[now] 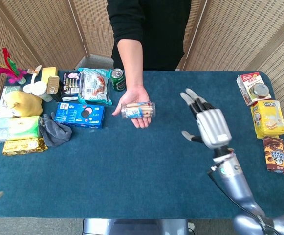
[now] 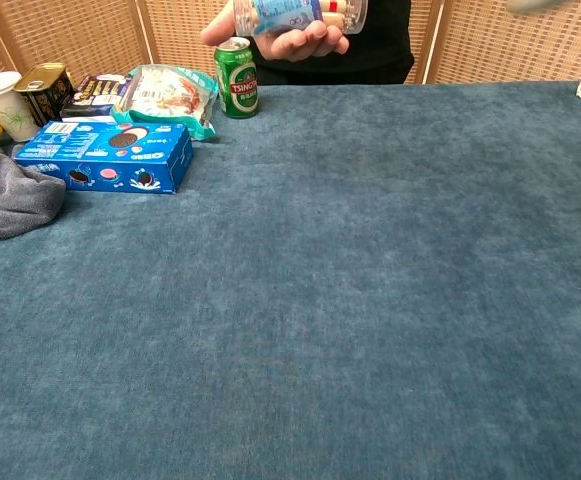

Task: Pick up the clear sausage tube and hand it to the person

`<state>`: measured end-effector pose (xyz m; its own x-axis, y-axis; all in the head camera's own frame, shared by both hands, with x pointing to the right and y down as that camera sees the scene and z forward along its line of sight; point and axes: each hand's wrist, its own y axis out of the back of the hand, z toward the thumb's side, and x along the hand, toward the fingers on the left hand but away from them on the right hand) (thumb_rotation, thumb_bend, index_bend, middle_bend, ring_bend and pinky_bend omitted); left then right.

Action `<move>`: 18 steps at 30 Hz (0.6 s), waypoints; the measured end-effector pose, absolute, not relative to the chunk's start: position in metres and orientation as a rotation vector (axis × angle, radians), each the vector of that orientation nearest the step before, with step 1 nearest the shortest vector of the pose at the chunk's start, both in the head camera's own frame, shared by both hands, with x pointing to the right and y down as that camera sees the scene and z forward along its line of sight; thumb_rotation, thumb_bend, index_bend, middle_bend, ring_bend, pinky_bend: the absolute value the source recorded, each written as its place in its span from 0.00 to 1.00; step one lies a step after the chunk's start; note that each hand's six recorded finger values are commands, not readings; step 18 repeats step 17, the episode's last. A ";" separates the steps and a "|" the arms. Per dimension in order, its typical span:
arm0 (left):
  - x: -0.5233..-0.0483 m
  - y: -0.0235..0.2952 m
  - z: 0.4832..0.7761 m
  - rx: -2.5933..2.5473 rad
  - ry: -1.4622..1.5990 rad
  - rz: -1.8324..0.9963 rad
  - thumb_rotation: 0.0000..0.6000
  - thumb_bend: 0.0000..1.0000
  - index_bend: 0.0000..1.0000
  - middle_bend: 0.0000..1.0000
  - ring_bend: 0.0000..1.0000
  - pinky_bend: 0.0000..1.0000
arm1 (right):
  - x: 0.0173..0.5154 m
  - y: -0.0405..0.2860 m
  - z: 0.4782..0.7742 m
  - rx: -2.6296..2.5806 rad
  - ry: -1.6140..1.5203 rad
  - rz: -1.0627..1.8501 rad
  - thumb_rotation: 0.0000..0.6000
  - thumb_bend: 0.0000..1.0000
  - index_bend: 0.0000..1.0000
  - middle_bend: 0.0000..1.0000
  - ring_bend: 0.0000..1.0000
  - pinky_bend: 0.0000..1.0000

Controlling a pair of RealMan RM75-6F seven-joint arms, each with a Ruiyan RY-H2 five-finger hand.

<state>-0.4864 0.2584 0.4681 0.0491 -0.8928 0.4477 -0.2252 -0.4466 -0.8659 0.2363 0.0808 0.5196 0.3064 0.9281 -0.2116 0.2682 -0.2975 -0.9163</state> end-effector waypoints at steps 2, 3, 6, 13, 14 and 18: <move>-0.485 0.259 0.469 -1.730 1.124 -1.434 1.00 0.14 0.00 0.00 0.00 0.09 | 0.257 0.094 0.527 -1.754 -1.070 1.025 1.00 0.11 0.01 0.09 0.20 0.36; -0.485 0.259 0.469 -1.729 1.122 -1.436 1.00 0.14 0.00 0.00 0.00 0.09 | 0.266 0.099 0.530 -1.750 -1.067 1.029 1.00 0.11 0.02 0.10 0.20 0.35; -0.483 0.260 0.470 -1.725 1.114 -1.441 1.00 0.14 0.00 0.00 0.00 0.09 | 0.304 0.117 0.543 -1.719 -1.070 1.066 1.00 0.11 0.05 0.10 0.20 0.33; -0.483 0.259 0.470 -1.718 1.121 -1.442 1.00 0.14 0.00 0.00 0.00 0.09 | 0.385 0.180 0.565 -1.596 -0.990 1.244 1.00 0.04 0.10 0.11 0.15 0.24; -0.483 0.260 0.470 -1.717 1.123 -1.441 1.00 0.14 0.00 0.00 0.00 0.09 | 0.394 0.191 0.567 -1.585 -0.985 1.276 1.00 0.03 0.10 0.11 0.14 0.23; -0.483 0.261 0.468 -1.713 1.125 -1.438 1.00 0.14 0.00 0.00 0.00 0.09 | 0.408 0.209 0.568 -1.565 -1.001 1.323 0.99 0.02 0.11 0.11 0.12 0.21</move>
